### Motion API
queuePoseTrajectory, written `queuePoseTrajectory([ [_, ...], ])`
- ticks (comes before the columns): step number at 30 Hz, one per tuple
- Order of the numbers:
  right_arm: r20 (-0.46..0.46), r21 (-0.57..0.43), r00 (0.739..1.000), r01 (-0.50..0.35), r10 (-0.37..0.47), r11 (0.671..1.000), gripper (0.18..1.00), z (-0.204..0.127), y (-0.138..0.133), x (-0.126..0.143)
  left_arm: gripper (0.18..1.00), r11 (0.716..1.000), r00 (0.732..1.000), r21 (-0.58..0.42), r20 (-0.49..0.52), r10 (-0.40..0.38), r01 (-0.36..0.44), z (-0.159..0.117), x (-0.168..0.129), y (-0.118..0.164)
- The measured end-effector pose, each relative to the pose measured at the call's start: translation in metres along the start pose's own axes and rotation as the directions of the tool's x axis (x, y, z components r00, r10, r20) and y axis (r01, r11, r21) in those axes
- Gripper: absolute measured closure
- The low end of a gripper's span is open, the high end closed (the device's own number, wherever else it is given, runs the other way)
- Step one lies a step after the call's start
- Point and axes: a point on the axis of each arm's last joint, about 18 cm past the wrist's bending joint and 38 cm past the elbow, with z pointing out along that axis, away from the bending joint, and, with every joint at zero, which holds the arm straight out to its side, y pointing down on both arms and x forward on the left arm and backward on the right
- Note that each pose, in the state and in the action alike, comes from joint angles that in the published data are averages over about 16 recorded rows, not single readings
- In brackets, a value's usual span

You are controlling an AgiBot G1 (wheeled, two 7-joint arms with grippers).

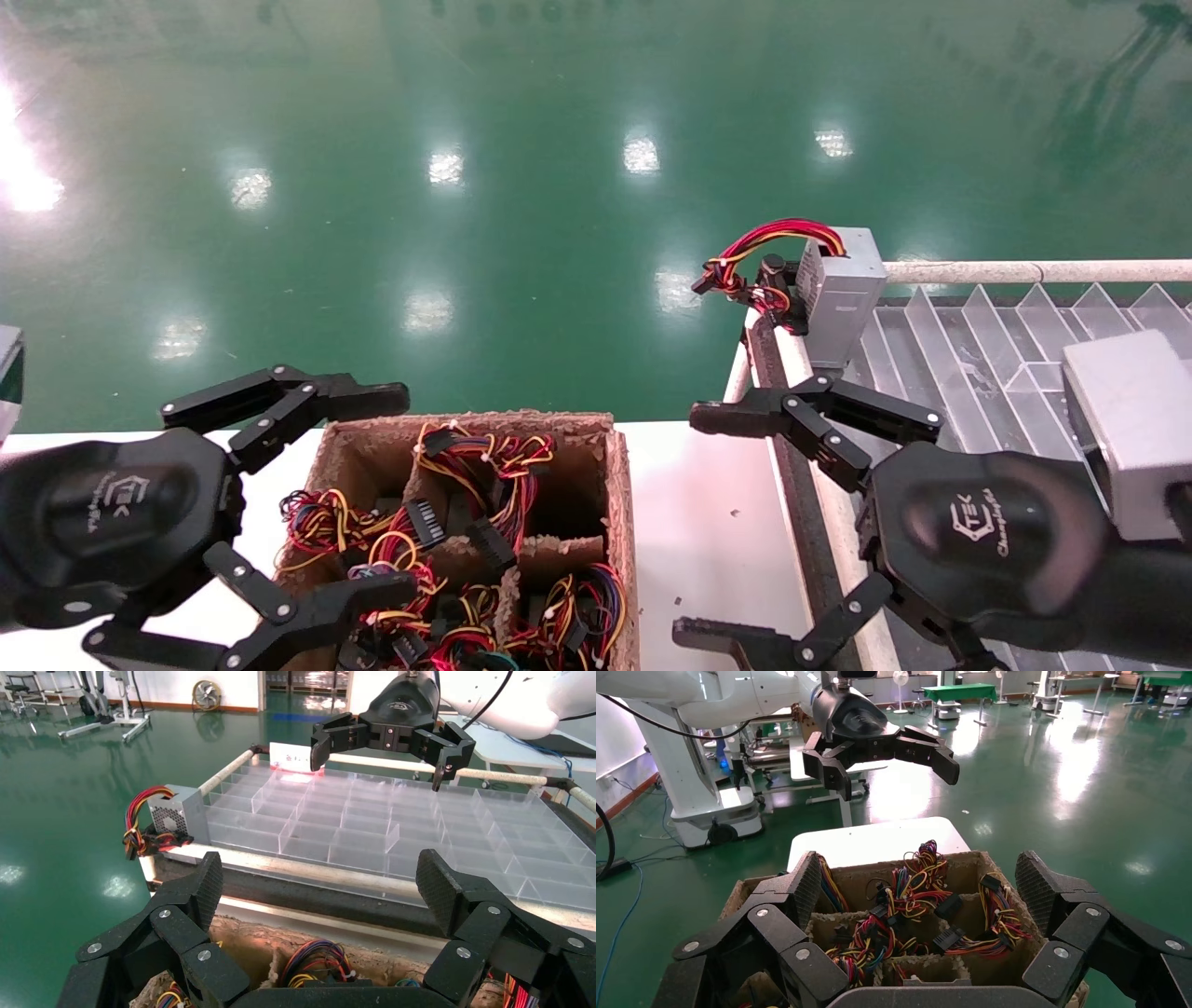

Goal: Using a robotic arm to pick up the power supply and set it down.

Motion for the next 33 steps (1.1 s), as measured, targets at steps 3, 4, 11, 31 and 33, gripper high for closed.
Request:
queuePoseTrajectory([
  [3,0.000,0.000,1.000,0.000,0.000,1.000,0.178,0.0000,0.0000,0.0000,0.184,1.000,1.000,0.000,0.000,0.000,0.000,0.0000,0.0000,0.0000],
  [4,0.000,0.000,1.000,0.000,0.000,1.000,0.178,0.0000,0.0000,0.0000,0.184,1.000,1.000,0.000,0.000,0.000,0.000,0.0000,0.0000,0.0000],
  [11,0.000,0.000,1.000,0.000,0.000,1.000,0.178,0.0000,0.0000,0.0000,0.184,1.000,1.000,0.000,0.000,0.000,0.000,0.0000,0.0000,0.0000],
  [31,0.000,0.000,1.000,0.000,0.000,1.000,0.178,0.0000,0.0000,0.0000,0.185,1.000,1.000,0.000,0.000,0.000,0.000,0.0000,0.0000,0.0000],
  [33,0.000,0.000,1.000,0.000,0.000,1.000,0.178,0.0000,0.0000,0.0000,0.186,1.000,1.000,0.000,0.000,0.000,0.000,0.0000,0.0000,0.0000],
])
